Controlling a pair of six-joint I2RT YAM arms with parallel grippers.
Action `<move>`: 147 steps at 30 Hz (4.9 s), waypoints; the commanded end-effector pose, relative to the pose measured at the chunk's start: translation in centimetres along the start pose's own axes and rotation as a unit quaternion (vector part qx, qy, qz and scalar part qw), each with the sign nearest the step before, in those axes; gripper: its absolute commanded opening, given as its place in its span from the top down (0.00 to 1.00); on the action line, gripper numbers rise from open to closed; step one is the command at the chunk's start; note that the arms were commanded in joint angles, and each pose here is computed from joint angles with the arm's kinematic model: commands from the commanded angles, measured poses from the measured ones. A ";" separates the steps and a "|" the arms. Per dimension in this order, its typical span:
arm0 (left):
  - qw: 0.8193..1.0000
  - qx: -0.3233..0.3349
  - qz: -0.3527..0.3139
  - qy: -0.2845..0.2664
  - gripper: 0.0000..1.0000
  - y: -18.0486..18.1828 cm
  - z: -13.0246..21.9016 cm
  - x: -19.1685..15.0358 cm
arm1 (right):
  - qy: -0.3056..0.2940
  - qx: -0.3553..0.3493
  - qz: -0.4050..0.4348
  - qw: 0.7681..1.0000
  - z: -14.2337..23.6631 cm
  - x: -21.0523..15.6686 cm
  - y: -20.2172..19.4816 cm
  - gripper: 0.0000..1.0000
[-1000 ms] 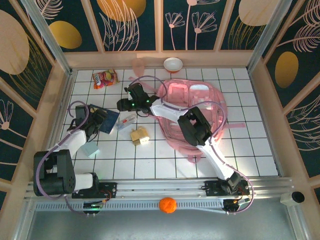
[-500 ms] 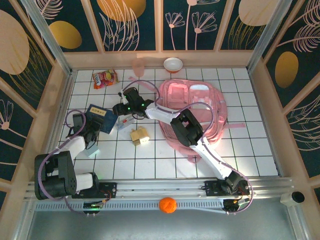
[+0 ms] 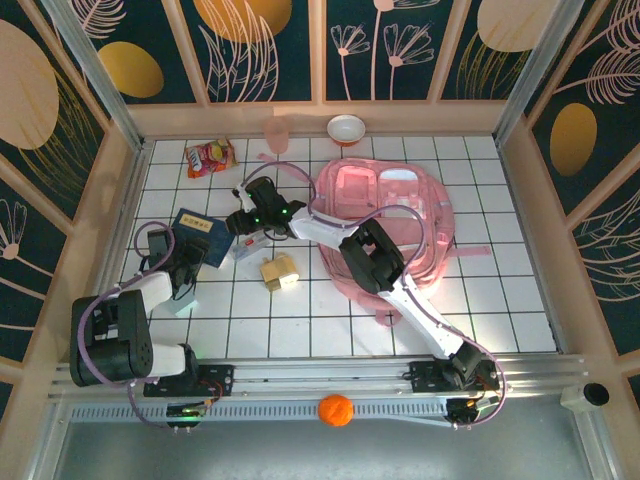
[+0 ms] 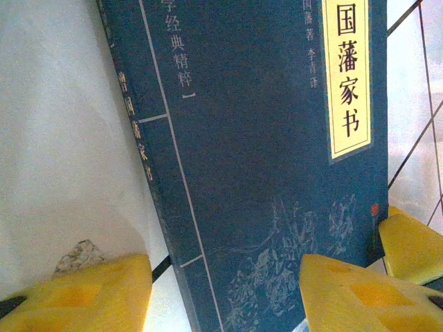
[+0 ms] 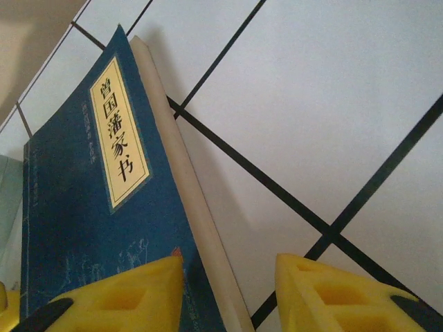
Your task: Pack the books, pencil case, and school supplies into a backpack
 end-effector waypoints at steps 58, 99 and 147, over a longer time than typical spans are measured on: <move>0.986 -0.150 -0.049 0.056 0.44 -5.8 -1.3 -0.3 | 0.077 0.069 -0.078 0.992 -0.5 -4.0 3.1 0.88; 0.991 -0.054 -0.085 0.091 0.50 -3.4 -3.0 -0.7 | 0.100 -0.002 -0.140 0.985 2.3 -7.1 1.4 0.93; 0.852 -0.357 -0.382 -0.022 1.00 -17.9 12.8 -2.1 | -0.188 -0.074 -0.047 0.978 21.3 6.8 3.4 0.51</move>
Point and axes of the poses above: each hand's point on the last joint's axis, 136 mm out from that joint toward the fingers, its own z axis back along the fingers, its own y axis along the line the jaws close on, x = y × z, the point moved 5 cm from there along z, back along the fingers, and after that the axes turned 13 degrees about z, right-handed, at the moved point
